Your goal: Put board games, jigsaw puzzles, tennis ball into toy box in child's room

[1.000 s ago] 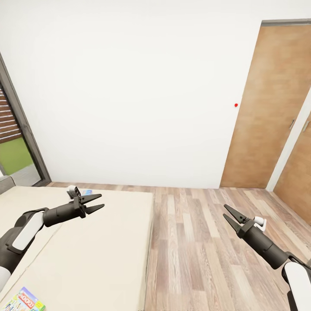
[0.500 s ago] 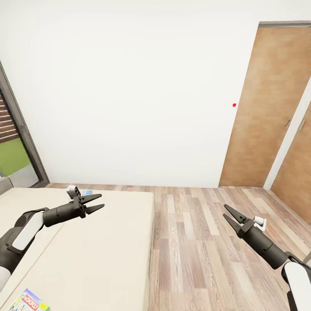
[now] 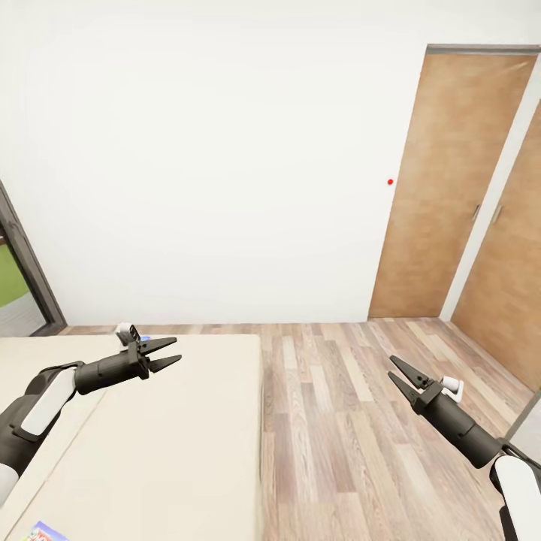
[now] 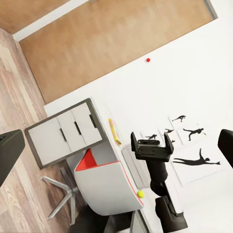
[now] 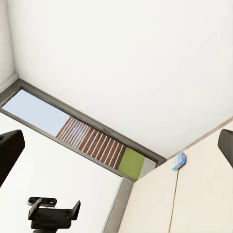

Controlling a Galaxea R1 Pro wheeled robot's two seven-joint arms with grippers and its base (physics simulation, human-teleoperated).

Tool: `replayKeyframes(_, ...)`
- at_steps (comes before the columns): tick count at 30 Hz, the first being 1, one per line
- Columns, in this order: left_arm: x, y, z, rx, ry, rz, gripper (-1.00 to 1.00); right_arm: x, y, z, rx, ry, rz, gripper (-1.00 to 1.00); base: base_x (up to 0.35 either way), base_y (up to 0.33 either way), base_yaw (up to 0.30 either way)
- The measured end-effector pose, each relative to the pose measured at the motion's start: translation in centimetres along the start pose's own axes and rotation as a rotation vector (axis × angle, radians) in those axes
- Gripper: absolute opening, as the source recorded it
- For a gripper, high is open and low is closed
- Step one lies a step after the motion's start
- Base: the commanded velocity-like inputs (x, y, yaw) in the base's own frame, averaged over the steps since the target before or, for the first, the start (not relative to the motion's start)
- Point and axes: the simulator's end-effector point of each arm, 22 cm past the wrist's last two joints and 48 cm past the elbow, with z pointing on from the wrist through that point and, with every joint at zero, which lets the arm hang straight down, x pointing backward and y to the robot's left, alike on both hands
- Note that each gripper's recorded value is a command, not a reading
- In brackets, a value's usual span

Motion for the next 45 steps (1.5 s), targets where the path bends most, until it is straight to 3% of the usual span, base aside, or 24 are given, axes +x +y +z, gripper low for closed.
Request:
replayKeyframes(18, -0.05, -0.01, -0.10, 0.000, -0.001, 0.000, 1.00, -0.01, 0.00, 0.00, 0.000, 0.000, 0.000, 1.00, -0.040, 0.160, -0.003)
replayKeyframes(45, -0.08, -0.02, -0.13, -0.001, -0.001, 0.001, 1.00, -0.01, 0.01, 0.00, 0.000, 0.000, 0.000, 1.00, -0.006, 0.265, 0.000)
